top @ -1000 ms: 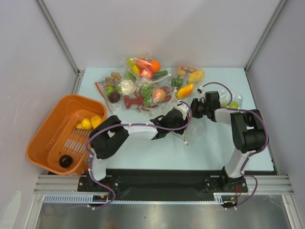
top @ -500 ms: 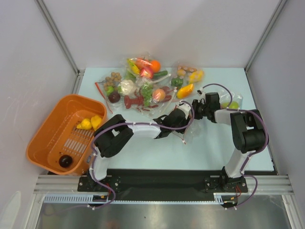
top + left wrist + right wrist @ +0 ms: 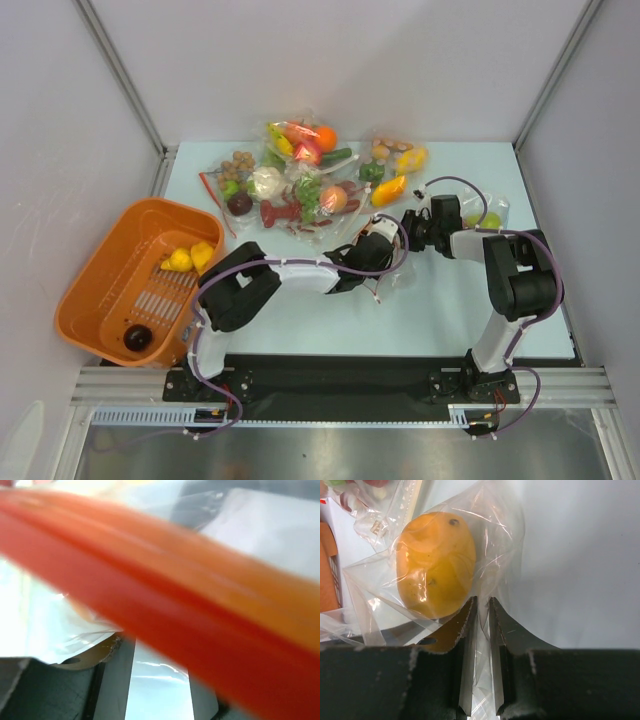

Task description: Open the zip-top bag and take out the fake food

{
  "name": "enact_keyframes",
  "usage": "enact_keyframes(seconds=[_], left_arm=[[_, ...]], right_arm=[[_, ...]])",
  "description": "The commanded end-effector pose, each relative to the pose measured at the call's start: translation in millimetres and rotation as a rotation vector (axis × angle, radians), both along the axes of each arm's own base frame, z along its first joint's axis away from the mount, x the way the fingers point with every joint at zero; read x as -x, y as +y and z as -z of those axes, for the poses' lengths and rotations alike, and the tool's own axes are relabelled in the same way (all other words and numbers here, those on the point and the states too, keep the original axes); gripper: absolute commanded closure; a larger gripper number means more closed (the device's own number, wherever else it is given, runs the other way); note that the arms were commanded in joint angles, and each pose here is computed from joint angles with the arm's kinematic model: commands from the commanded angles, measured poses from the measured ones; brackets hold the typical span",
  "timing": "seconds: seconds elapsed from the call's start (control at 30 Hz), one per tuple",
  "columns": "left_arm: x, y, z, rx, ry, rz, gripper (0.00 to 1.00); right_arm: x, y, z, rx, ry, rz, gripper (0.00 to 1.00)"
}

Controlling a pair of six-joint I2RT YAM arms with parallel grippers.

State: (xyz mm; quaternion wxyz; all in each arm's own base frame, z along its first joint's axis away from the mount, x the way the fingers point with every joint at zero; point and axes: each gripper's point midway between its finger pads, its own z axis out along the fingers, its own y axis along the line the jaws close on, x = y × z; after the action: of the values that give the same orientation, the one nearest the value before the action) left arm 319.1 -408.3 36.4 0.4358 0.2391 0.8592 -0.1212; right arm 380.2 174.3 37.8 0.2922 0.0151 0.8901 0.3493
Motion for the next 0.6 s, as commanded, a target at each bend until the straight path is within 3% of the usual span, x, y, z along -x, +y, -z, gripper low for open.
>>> enact_keyframes(seconds=[0.0,0.27,0.43,0.57], left_arm=[[3,18,1,-0.055,-0.031,-0.063,0.52],[5,16,9,-0.063,-0.008,-0.047,0.52],[3,12,1,-0.043,-0.028,-0.044,0.58],[-1,9,-11,-0.020,-0.058,-0.047,0.76]], right_arm=[[2,5,-11,-0.019,-0.032,-0.019,0.80],[2,5,-14,-0.020,-0.038,-0.023,0.80],[3,6,-15,-0.019,-0.038,-0.027,0.80],[4,6,-15,-0.020,-0.037,-0.028,0.80]])
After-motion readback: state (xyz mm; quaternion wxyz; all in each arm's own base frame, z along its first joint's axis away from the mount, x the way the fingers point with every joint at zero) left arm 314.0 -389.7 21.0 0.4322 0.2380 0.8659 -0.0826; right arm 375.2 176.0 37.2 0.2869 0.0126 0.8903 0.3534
